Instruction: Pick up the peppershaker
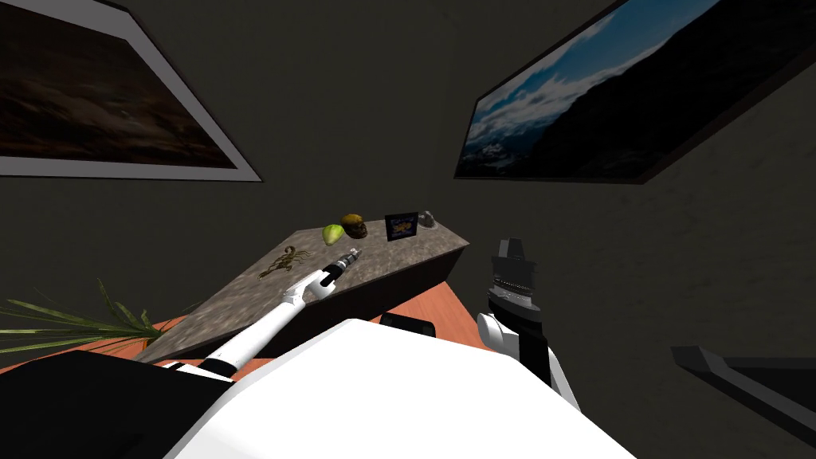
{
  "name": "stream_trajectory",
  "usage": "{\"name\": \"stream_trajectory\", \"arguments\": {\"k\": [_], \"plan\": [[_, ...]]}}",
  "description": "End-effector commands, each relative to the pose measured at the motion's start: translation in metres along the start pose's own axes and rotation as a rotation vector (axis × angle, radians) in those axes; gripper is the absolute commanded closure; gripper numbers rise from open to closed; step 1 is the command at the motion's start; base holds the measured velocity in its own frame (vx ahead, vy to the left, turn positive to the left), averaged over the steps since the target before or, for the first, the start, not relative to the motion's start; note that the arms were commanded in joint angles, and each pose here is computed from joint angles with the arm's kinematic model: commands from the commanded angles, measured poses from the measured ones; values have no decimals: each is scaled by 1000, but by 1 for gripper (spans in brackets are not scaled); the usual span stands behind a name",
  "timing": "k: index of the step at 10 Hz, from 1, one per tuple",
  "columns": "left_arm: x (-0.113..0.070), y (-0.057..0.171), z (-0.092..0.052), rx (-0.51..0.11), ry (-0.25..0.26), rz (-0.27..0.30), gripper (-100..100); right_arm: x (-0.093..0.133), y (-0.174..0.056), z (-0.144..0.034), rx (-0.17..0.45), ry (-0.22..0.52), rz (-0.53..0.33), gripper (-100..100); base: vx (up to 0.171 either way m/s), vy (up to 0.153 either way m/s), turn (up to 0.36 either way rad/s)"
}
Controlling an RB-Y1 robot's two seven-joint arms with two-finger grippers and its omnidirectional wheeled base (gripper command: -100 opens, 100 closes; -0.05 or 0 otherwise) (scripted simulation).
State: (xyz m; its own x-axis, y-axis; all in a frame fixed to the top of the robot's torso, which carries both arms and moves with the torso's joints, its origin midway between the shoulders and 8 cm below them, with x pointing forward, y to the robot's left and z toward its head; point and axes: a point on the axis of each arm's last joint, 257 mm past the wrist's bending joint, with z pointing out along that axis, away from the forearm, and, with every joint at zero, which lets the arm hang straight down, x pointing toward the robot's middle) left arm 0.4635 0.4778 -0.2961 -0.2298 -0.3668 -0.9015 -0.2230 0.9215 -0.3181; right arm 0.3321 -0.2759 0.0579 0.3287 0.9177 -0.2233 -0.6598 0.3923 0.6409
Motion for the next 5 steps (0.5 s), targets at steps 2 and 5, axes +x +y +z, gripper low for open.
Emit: {"name": "stream_trajectory", "arguments": {"k": [2,5], "plan": [[6,12,9,-12,13,-1,-100,0,0,0,0,0,0,0,-28,-26,-10],[3,6,25,18,15,-4,-100,0,0,0,0,0,0,0,-20,-21,-9]]}}
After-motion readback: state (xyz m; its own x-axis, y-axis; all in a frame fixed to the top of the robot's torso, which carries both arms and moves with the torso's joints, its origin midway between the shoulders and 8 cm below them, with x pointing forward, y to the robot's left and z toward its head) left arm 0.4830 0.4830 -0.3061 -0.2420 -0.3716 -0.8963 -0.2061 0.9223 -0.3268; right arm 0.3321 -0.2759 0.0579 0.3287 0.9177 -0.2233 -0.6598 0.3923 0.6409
